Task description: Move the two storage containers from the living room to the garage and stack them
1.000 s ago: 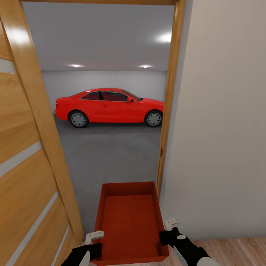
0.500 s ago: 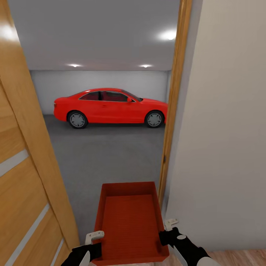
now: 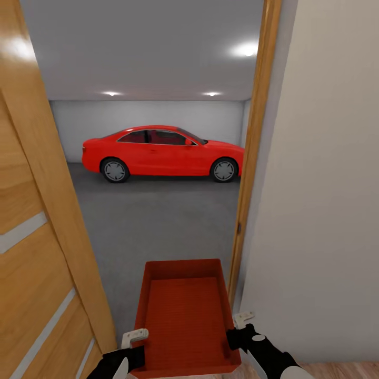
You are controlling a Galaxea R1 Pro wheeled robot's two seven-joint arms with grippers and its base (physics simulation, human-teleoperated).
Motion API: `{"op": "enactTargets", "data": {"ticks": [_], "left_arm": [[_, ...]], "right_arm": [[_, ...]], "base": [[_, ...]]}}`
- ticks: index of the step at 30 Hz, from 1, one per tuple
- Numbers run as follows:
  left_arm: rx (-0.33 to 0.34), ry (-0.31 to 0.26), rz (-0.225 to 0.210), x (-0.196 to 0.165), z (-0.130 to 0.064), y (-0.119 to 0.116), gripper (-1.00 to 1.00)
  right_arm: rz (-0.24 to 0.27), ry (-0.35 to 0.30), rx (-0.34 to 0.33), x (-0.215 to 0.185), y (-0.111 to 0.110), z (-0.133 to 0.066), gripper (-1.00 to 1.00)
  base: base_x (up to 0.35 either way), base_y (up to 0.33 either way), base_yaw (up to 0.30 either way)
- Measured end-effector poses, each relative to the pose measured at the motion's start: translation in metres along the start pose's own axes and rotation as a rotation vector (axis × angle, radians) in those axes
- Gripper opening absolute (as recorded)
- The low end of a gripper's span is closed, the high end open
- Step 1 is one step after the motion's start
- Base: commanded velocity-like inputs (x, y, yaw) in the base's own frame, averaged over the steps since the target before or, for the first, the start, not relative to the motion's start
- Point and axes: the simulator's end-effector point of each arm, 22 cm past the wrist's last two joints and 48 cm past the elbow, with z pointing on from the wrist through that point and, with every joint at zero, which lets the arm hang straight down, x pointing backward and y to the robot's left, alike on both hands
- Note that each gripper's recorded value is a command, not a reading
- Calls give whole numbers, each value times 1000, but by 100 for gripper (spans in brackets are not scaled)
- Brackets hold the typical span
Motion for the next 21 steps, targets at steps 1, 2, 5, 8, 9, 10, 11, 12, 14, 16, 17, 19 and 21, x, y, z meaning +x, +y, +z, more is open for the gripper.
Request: {"op": "enactTargets", "data": {"ticks": [1,2,5,8,9,10,11,12,14,16,17,19,21], "left_arm": [[0,0,0,0,0,0,-100],[0,0,0,0,0,0,-100],[0,0,0,0,0,0,-100],[0,0,0,0,0,0,-100],[0,0,0,0,0,0,-100],[0,0,0,0,0,0,-100],[0,0,0,0,0,0,-100],[0,0,0,0,0,0,-100],[0,0,0,0,0,0,-100],[0,0,0,0,0,0,-100],[0,0,0,0,0,0,-100],[0,0,0,0,0,0,-100],[0,0,0,0,0,0,-100]], "right_arm": [[0,-1,0,0,0,0,-100],[0,0,0,0,0,0,-100],[0,0,0,0,0,0,-100],[0,0,0,0,0,0,-100],[0,0,0,0,0,0,-100],[0,0,0,0,0,0,-100],[0,0,0,0,0,0,-100],[0,0,0,0,0,0,-100],[0,0,0,0,0,0,-100],[0,0,0,0,0,0,-100],[0,0,0,0,0,0,-100],[0,0,0,0,0,0,-100],[0,0,0,0,0,0,-100]], "base": [[0,0,8],[0,0,44],[0,0,166],[0,0,154],[0,0,62],[0,0,40],[0,0,25],[0,0,16],[0,0,11],[0,0,8],[0,0,57],[0,0,140],[0,0,222]]}}
